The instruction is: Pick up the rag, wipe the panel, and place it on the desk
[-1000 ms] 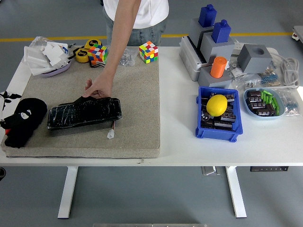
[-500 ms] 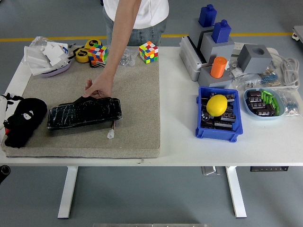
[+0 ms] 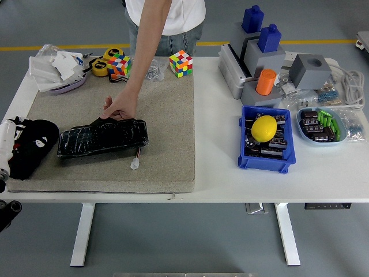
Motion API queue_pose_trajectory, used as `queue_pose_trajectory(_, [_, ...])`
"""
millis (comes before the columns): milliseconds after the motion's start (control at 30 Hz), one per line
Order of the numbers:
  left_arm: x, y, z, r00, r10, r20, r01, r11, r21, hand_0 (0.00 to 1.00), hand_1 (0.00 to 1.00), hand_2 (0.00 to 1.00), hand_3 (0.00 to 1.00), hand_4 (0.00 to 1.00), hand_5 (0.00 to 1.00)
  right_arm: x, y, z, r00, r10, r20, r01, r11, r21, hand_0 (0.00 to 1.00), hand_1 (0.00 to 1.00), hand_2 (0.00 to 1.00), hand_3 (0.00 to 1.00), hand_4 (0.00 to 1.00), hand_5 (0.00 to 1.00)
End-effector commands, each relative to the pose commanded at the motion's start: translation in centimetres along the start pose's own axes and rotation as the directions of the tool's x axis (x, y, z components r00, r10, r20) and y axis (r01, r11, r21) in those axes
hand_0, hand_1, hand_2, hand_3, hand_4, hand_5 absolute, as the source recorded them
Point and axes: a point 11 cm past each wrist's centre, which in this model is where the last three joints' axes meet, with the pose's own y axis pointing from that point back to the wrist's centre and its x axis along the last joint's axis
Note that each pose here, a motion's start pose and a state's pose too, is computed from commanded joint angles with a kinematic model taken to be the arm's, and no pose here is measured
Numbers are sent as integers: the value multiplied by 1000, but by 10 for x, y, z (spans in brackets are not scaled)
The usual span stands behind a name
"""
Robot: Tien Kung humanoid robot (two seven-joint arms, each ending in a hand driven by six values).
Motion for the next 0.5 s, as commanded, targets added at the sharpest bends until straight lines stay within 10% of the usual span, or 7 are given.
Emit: queue_pose_trajectory(500, [-2,0,-4,1000,0,-1,0,1000,20,557,676,739,669,846,373,0,0,0,1000,1,5,-1,1000,2,748,645,692,590,955,579])
